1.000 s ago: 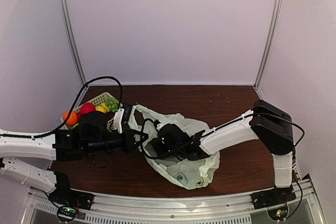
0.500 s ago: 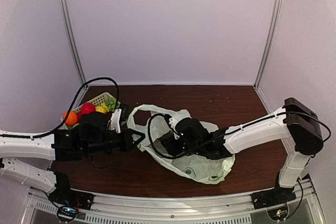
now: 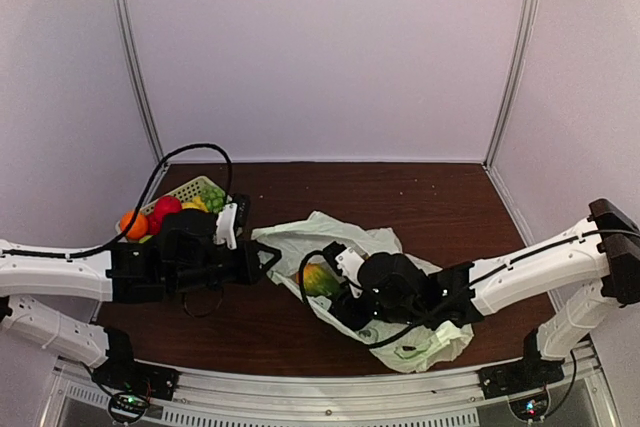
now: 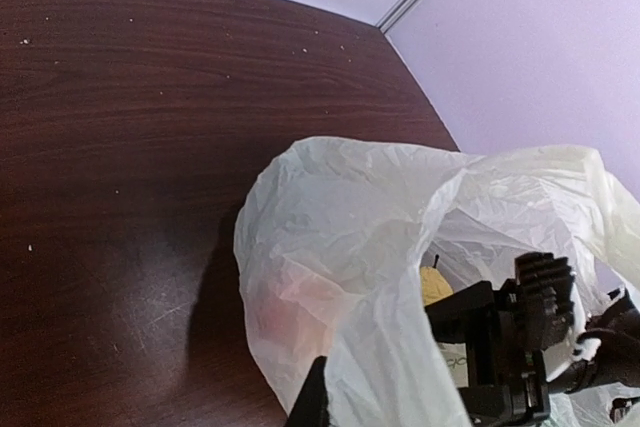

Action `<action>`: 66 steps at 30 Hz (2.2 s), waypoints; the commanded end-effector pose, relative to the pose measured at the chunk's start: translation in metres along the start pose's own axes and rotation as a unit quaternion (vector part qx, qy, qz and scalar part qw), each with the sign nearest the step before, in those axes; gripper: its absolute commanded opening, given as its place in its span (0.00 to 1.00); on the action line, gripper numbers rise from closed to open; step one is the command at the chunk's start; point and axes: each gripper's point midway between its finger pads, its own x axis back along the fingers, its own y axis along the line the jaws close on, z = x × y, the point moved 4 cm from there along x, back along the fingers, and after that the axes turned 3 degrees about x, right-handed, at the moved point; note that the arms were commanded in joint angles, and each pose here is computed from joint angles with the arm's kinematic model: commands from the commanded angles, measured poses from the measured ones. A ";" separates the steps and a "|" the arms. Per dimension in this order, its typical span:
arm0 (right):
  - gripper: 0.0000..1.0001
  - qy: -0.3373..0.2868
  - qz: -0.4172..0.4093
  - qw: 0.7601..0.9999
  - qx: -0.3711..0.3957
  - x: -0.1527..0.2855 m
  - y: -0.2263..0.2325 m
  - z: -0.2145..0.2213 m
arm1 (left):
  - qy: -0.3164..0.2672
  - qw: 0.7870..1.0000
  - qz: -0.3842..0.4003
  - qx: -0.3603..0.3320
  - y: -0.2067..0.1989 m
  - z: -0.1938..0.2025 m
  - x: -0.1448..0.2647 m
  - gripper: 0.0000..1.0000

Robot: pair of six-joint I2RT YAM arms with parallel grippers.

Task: Untie the knot of the plastic bag and take out the fruit
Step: Pick up the fake fruit from the takeout bag.

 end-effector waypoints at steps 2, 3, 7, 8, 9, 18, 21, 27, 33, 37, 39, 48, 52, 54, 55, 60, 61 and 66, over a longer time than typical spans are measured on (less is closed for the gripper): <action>0.32 -0.013 0.016 1.000 0.010 0.020 0.008 -0.010 | 0.000 0.999 0.043 -0.012 -0.030 -0.012 -0.015 0.00; 0.32 -0.016 0.018 1.000 0.010 0.019 0.008 -0.013 | 0.010 0.998 0.055 -0.022 -0.036 -0.010 -0.020 0.00; 0.32 -0.023 0.039 0.999 0.014 0.008 0.012 -0.027 | 0.032 0.993 0.103 -0.041 -0.059 -0.008 -0.030 0.00; 0.32 -0.018 0.047 0.999 0.018 0.003 0.013 -0.030 | 0.033 0.993 0.109 -0.042 -0.062 -0.008 -0.031 0.00; 0.32 -0.014 0.054 0.998 0.022 -0.002 0.014 -0.033 | 0.033 0.992 0.111 -0.044 -0.064 -0.008 -0.031 0.00; 0.32 -0.035 0.056 0.998 0.023 -0.003 0.028 -0.072 | 0.023 0.997 0.064 -0.027 -0.040 -0.006 -0.015 0.00; 0.32 -0.043 0.054 0.997 0.024 0.013 0.026 -0.082 | 0.008 1.000 0.020 -0.015 -0.022 -0.006 -0.005 0.00; 0.33 -0.053 0.040 0.998 0.008 0.051 0.014 -0.080 | -0.012 1.000 -0.001 0.005 -0.003 -0.007 0.014 0.00; 0.33 -0.028 -0.002 1.000 0.009 0.062 0.018 -0.054 | -0.013 1.000 -0.001 0.003 -0.006 -0.011 0.015 0.00; 0.33 -0.012 -0.028 0.999 0.032 0.067 0.030 -0.037 | -0.013 1.000 0.002 -0.008 -0.013 -0.016 0.010 0.00; 0.33 -0.013 -0.039 0.999 0.035 0.072 0.035 -0.035 | -0.009 1.000 -0.002 -0.013 -0.015 -0.016 0.006 0.00; 0.34 -0.103 -0.092 0.990 -0.009 0.116 0.046 -0.073 | -0.006 1.000 0.026 -0.011 -0.022 -0.016 -0.002 0.00; 0.34 -0.142 -0.115 0.983 -0.022 0.128 0.052 -0.091 | 0.019 0.998 0.059 -0.034 -0.037 -0.011 -0.011 0.00; 0.35 -0.154 -0.112 0.981 -0.021 0.130 0.053 -0.100 | 0.033 0.996 0.069 -0.044 -0.043 -0.009 -0.016 0.00; 0.35 -0.157 -0.112 0.981 -0.017 0.130 0.054 -0.102 | 0.041 0.995 0.073 -0.048 -0.045 -0.008 -0.019 0.00; 0.34 -0.183 -0.090 0.979 -0.023 0.126 0.058 -0.126 | 0.053 0.993 0.086 -0.058 -0.054 -0.006 -0.030 0.00; 0.34 -0.186 -0.083 0.979 -0.025 0.125 0.058 -0.130 | 0.053 0.993 0.088 -0.058 -0.055 -0.006 -0.031 0.00; 0.36 -0.212 -0.052 0.975 -0.042 0.129 0.055 -0.155 | 0.050 0.993 0.085 -0.058 -0.054 -0.007 -0.030 0.00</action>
